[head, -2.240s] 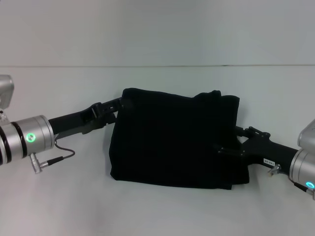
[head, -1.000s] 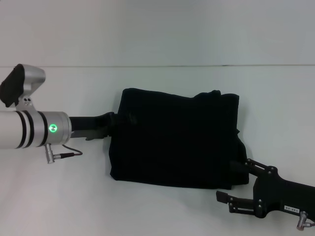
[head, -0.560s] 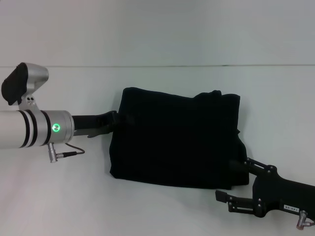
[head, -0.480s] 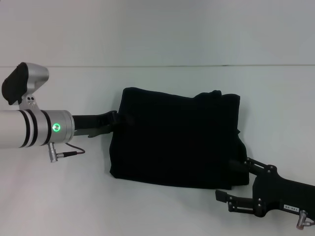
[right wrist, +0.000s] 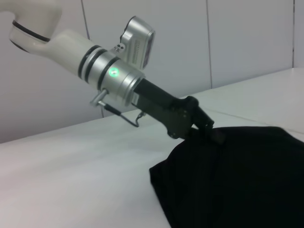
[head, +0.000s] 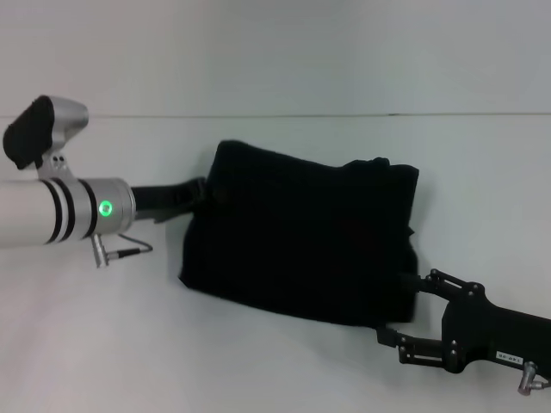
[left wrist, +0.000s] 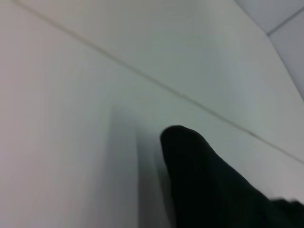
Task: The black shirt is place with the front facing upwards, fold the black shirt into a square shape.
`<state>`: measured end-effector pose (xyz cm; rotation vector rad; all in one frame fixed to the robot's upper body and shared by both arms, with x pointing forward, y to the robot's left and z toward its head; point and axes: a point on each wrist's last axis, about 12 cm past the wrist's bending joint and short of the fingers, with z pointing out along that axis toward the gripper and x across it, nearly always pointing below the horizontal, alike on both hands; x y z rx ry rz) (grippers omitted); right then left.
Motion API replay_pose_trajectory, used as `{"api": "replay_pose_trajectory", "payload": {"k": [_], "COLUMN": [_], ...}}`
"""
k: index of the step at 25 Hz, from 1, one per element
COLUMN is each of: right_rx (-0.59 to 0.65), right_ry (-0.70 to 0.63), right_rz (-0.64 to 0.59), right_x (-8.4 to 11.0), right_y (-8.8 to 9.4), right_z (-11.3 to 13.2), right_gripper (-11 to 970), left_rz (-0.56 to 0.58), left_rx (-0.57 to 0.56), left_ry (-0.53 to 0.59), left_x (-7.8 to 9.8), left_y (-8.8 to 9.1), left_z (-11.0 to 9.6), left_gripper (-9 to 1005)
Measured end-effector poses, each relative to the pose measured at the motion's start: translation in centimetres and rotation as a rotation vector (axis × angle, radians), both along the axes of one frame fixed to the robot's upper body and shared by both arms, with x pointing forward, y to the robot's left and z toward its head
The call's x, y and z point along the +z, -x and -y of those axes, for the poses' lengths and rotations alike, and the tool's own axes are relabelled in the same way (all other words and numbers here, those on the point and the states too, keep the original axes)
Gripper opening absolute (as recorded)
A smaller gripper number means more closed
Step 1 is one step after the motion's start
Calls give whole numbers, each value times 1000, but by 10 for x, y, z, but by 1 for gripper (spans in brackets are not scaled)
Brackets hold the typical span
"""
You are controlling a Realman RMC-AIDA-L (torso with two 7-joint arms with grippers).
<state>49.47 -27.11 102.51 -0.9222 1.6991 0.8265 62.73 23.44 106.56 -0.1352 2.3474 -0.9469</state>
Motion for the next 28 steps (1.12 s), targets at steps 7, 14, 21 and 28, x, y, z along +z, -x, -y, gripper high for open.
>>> {"api": "replay_pose_trajectory", "payload": {"k": [7,14,21,28], "right_rx": [-16,-36,-44,-58], "right_ry": [-14,-31,-35,-47], "right_rz": [13,28,32,36], "right_x": [4,7,8,10], "right_y": [-4,-7,-8,-10], "right_z": [1,3,4,5], "right_gripper": [944,944,944,944], "left_rz": [50,-17,-80,21], "left_rx": [104,215,287,148], "left_ry": [4,201,367,298], "left_x": [10,-5,-28,-25], "left_y": [-14,13,49,54], "left_z": [-10,-39,-49,-44], "left_gripper": [123,122,120,249]}}
